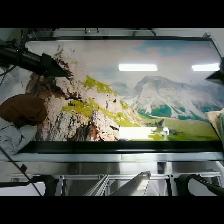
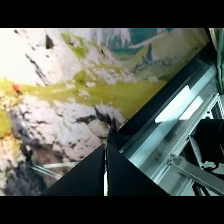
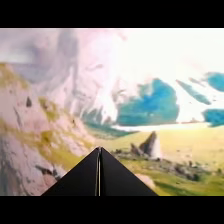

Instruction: Fold the shirts.

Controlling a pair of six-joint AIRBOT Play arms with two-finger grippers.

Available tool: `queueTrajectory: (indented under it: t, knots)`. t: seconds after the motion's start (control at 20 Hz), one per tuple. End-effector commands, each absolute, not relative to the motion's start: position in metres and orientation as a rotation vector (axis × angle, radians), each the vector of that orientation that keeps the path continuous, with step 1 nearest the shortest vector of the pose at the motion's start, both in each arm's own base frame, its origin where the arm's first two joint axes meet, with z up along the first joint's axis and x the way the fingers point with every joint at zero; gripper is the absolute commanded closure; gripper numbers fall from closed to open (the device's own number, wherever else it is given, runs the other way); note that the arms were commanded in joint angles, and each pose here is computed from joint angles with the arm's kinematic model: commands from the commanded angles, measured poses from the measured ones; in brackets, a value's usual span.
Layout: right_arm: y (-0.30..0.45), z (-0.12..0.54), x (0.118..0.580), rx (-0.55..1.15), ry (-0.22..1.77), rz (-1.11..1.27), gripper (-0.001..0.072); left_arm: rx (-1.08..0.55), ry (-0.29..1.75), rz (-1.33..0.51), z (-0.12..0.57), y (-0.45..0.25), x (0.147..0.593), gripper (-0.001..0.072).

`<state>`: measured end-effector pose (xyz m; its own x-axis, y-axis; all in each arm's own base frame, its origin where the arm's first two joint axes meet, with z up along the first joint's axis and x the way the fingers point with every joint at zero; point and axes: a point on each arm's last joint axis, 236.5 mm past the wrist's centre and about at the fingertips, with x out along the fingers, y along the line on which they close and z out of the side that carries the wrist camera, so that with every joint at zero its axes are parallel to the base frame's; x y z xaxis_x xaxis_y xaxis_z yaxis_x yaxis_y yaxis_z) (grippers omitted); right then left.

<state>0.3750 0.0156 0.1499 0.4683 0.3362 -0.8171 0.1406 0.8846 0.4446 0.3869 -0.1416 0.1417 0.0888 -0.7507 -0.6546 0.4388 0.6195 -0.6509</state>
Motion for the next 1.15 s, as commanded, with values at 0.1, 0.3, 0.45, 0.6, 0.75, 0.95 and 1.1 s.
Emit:
queueTrajectory:
  t: [0.1, 0.3, 0.45, 0.6, 0.75, 0.95, 1.1]
  knots:
    - [0.199, 0.102, 0.307, 0.222, 1.096, 0.489, 0.0696, -0.398, 1.231, -0.868, 0.089, -0.153, 0.300, 0.0685]
    - [0.248, 0.045, 0.277, 0.176, 1.164, 0.571, 0.0697, -0.457, 1.294, -0.819, 0.044, -0.157, 0.245, 0.0683]
    - [0.246, 0.042, 0.281, 0.190, 1.174, 0.560, 0.0697, -0.460, 1.297, -0.818, 0.039, -0.158, 0.228, 0.0683]
    - [0.247, 0.042, 0.280, 0.196, 1.176, 0.563, 0.0696, -0.445, 1.286, -0.816, 0.042, -0.158, 0.226, 0.0685]
    - [0.247, 0.042, 0.280, 0.195, 1.178, 0.562, 0.0696, -0.445, 1.287, -0.817, 0.042, -0.158, 0.226, 0.0685]
    - [0.247, 0.041, 0.280, 0.195, 1.180, 0.561, 0.0696, -0.445, 1.285, -0.815, 0.042, -0.158, 0.227, 0.0686]
    - [0.247, 0.041, 0.280, 0.195, 1.180, 0.561, 0.0696, -0.446, 1.286, -0.816, 0.042, -0.158, 0.226, 0.0686]
